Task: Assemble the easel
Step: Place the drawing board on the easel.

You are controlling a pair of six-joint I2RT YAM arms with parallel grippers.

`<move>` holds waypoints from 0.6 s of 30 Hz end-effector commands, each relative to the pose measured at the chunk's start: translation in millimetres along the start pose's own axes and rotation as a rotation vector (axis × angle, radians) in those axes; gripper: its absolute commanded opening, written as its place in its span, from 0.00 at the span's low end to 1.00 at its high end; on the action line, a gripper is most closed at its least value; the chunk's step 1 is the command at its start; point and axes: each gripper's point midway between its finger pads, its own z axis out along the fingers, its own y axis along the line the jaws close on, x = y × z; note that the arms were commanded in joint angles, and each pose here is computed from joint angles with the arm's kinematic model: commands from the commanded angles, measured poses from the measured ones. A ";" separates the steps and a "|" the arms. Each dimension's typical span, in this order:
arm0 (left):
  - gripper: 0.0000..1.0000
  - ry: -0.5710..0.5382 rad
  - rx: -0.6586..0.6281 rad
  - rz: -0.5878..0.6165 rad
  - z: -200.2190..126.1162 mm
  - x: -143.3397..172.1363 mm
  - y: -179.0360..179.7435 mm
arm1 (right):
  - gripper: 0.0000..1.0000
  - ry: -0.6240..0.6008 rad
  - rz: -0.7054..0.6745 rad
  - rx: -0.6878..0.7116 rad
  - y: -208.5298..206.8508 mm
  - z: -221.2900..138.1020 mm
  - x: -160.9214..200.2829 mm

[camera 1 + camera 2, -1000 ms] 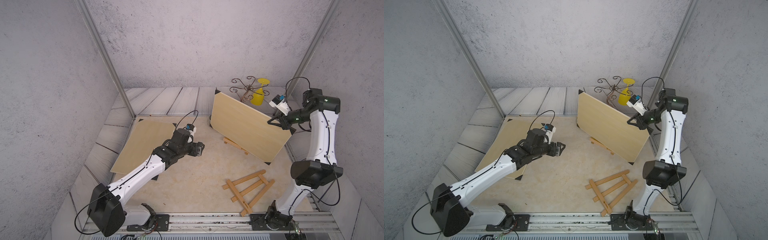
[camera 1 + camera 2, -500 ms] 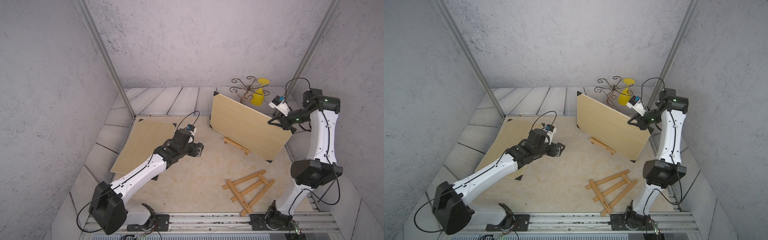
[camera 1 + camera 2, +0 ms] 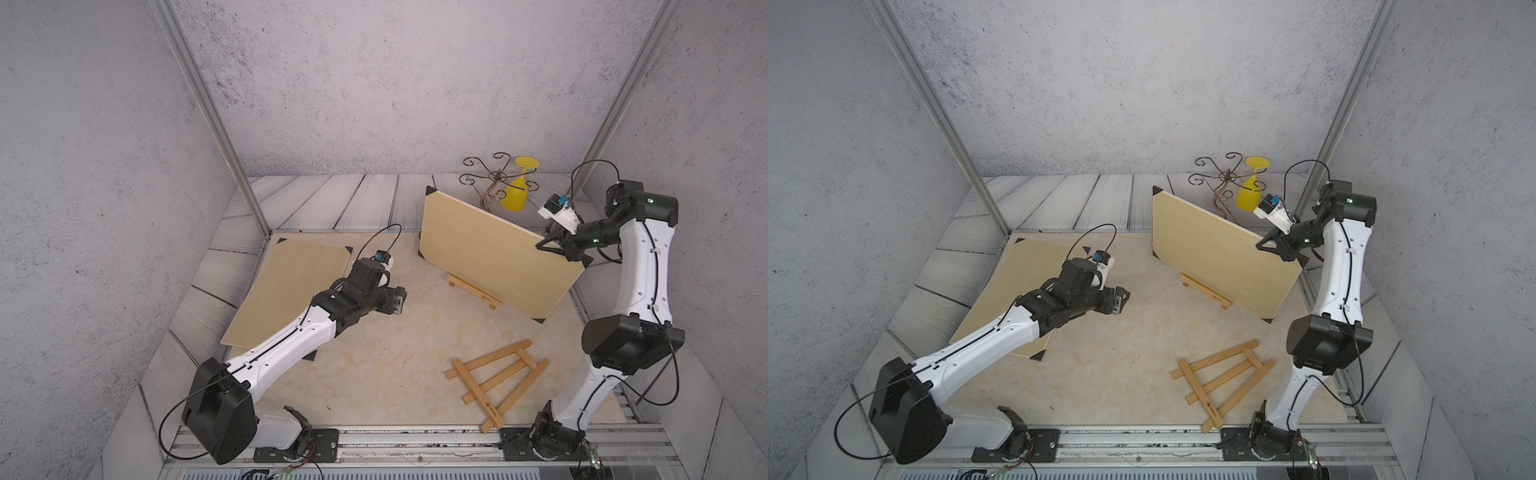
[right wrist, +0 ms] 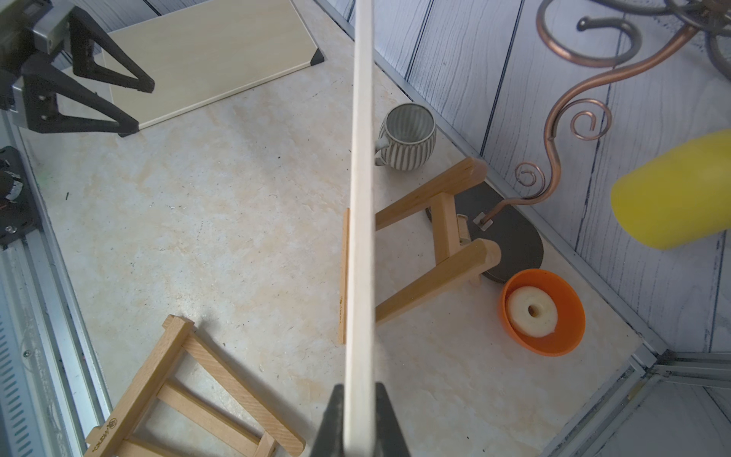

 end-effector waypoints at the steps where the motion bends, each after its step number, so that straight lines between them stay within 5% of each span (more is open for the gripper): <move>1: 0.84 -0.001 -0.013 0.019 -1.1 -4.2 -0.1 | 0.00 -0.176 0.010 -0.077 1.8 2.7 -27.7; 18: 0.85 0.013 -0.050 -0.001 8.4 3.4 13.2 | 0.00 -0.213 0.168 -0.053 0.3 -9.7 -45.6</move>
